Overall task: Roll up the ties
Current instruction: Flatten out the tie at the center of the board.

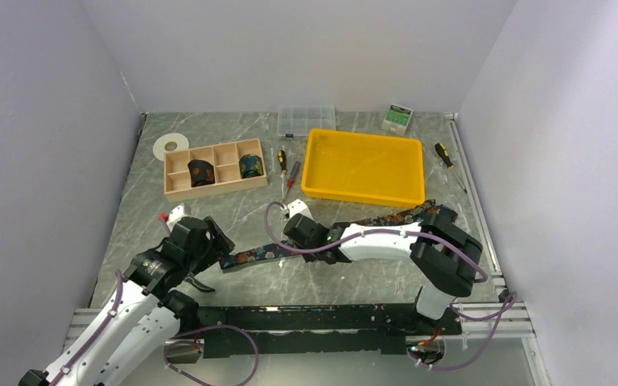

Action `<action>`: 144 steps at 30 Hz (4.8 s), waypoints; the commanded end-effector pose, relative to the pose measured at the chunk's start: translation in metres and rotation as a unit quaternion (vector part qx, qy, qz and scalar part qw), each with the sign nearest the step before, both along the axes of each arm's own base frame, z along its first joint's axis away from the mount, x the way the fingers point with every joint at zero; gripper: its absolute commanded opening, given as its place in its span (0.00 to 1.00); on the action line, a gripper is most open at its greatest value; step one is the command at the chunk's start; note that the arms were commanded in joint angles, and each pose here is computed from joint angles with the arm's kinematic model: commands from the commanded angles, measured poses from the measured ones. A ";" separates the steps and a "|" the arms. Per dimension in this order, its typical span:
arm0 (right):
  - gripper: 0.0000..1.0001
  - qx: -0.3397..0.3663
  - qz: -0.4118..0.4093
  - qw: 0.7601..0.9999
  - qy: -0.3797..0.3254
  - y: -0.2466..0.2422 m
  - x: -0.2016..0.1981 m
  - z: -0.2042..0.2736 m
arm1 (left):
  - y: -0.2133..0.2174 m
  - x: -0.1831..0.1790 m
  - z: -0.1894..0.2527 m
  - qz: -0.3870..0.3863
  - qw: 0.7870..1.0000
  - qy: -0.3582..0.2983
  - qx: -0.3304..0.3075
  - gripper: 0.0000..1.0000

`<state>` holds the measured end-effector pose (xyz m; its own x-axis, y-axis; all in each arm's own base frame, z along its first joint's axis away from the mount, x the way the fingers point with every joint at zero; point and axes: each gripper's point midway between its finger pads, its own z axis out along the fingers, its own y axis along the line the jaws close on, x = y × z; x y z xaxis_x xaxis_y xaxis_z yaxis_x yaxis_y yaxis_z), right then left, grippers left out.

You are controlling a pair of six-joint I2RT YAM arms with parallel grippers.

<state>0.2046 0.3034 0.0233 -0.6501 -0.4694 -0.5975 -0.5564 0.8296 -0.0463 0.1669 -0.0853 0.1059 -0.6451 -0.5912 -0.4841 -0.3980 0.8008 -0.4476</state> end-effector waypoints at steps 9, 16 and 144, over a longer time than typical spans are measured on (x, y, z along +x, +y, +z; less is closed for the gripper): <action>0.00 -0.006 0.001 1.000 -0.004 0.001 0.002 0.002 | -0.004 0.005 0.009 0.004 1.000 -0.016 -0.016 0.85; 0.00 0.015 0.013 0.999 -0.031 0.010 0.010 0.032 | -0.002 0.005 0.012 0.008 1.000 -0.023 -0.017 0.86; 0.38 0.077 -0.395 0.915 -0.039 -0.153 0.121 -0.016 | -0.004 0.014 -0.060 0.036 0.998 0.049 0.015 0.09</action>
<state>0.3250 0.1720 0.0192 -0.6888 0.1814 -0.7019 0.1037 0.9829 0.1523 0.1766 -0.0856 0.0490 -0.6341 -0.6377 -0.4372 -0.5099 0.7700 -0.3836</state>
